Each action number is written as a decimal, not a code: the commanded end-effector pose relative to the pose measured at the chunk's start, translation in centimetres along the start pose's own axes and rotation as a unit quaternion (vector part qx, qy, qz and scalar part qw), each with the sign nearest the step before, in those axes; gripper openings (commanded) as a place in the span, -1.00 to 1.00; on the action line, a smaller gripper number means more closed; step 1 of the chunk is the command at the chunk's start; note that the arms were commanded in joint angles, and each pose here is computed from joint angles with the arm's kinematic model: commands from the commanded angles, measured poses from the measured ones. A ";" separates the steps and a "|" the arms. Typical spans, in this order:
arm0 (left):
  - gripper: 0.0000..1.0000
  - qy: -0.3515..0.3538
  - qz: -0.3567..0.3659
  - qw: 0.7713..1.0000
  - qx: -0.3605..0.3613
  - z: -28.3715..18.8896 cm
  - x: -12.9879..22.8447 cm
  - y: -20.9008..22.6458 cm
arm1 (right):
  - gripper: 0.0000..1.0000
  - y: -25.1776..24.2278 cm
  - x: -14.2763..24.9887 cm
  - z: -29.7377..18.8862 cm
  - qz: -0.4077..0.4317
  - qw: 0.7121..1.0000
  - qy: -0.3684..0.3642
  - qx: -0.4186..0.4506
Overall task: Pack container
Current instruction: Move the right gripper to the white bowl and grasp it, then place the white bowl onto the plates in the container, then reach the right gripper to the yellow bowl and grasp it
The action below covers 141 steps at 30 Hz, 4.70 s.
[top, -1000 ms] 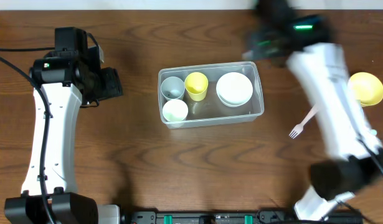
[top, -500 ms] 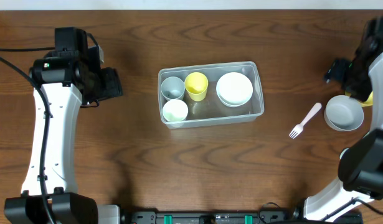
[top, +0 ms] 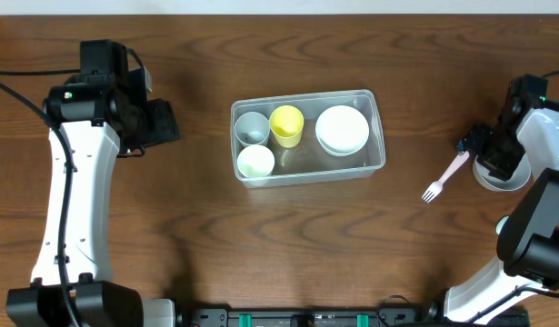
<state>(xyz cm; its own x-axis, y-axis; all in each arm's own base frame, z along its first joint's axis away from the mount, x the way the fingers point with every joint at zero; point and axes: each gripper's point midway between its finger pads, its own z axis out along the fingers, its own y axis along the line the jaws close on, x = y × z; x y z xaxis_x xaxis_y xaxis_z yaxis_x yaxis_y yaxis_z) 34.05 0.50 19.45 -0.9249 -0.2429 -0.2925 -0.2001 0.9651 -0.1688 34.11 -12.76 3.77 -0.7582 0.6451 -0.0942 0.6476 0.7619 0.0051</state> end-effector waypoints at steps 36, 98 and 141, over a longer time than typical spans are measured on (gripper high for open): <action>0.25 0.007 0.002 1.000 -0.002 0.3 0.2 0.2 | -0.97 -1.1 -0.1 1.9 -0.007 1.000 -0.017 0.020; 0.25 0.008 0.002 1.000 -0.003 0.3 0.2 0.2 | -0.04 27.8 15.7 -8.6 -0.563 0.817 -0.118 -0.040; 0.26 0.014 0.001 1.000 -0.004 0.3 0.6 0.3 | 0.48 -2.9 -11.2 1.7 -0.052 0.997 -0.050 -0.029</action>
<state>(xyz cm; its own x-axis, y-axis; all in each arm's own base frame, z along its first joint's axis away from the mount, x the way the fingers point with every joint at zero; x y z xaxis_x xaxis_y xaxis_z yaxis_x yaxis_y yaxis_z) 33.69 0.47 19.33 -0.9294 -0.2432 -0.2777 -0.2027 0.9649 -0.1668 40.61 -22.67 4.12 -0.7874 0.5783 -0.2135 0.5883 0.8084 0.0200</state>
